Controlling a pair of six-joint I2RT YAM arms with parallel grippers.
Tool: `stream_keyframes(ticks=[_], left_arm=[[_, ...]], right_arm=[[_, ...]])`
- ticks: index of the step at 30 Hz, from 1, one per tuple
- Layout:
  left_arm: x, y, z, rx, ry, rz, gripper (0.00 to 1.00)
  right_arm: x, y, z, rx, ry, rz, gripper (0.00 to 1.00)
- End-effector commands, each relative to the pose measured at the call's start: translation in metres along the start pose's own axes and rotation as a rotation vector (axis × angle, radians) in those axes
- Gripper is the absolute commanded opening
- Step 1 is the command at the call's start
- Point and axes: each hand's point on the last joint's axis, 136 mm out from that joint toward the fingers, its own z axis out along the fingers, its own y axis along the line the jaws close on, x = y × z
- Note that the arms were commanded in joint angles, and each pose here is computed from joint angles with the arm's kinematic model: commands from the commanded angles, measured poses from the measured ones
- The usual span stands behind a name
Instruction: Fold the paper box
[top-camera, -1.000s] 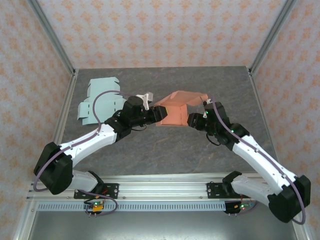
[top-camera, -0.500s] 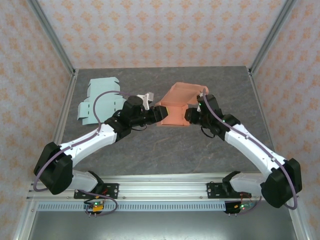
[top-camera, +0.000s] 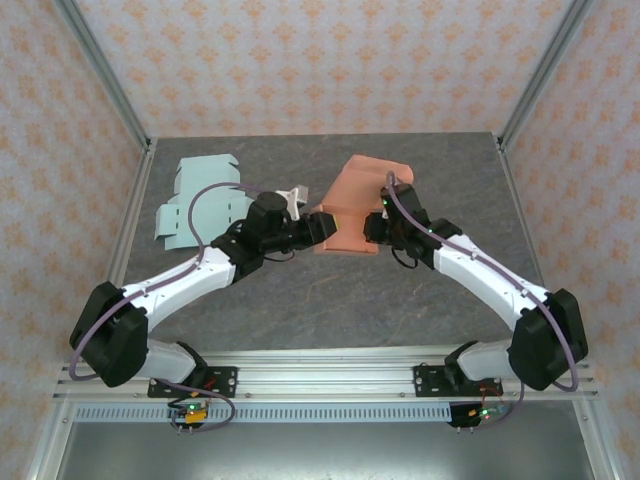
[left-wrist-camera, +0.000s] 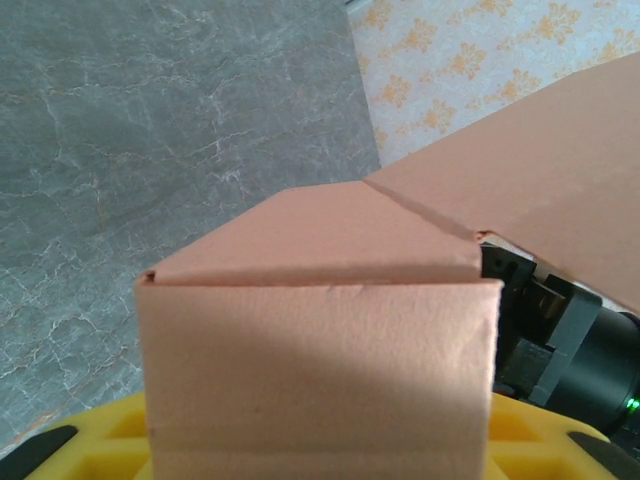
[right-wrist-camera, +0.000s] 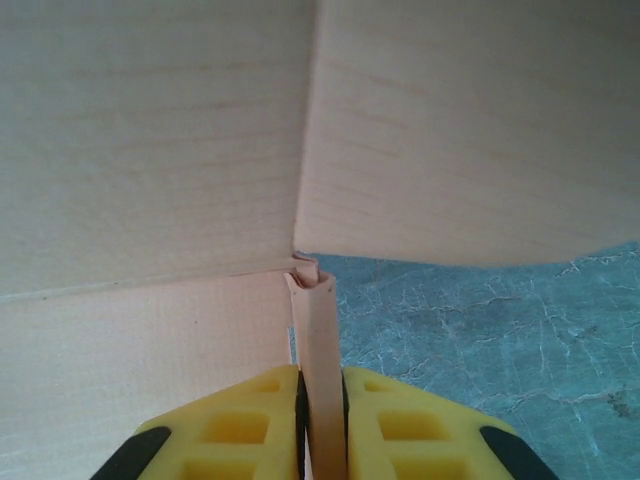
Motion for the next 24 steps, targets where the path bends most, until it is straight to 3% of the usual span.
stream_keyframes(ticks=[1, 17, 21, 24], left_arm=[[-0.012, -0.025, 0.000, 0.091, -0.034, 0.033, 0.35], [-0.012, -0.017, 0.018, 0.101, -0.030, 0.031, 0.35], [-0.010, -0.011, 0.024, 0.092, -0.023, 0.025, 0.35], [-0.008, -0.004, 0.030, 0.080, -0.016, 0.017, 0.35]], right_arm=[[0.006, -0.020, 0.010, 0.118, 0.008, -0.022, 0.17], [0.031, -0.049, 0.041, 0.276, 0.092, -0.020, 0.35], [0.031, -0.057, 0.040, 0.323, 0.094, -0.030, 0.28], [0.031, -0.063, 0.040, 0.359, 0.088, -0.036, 0.28]])
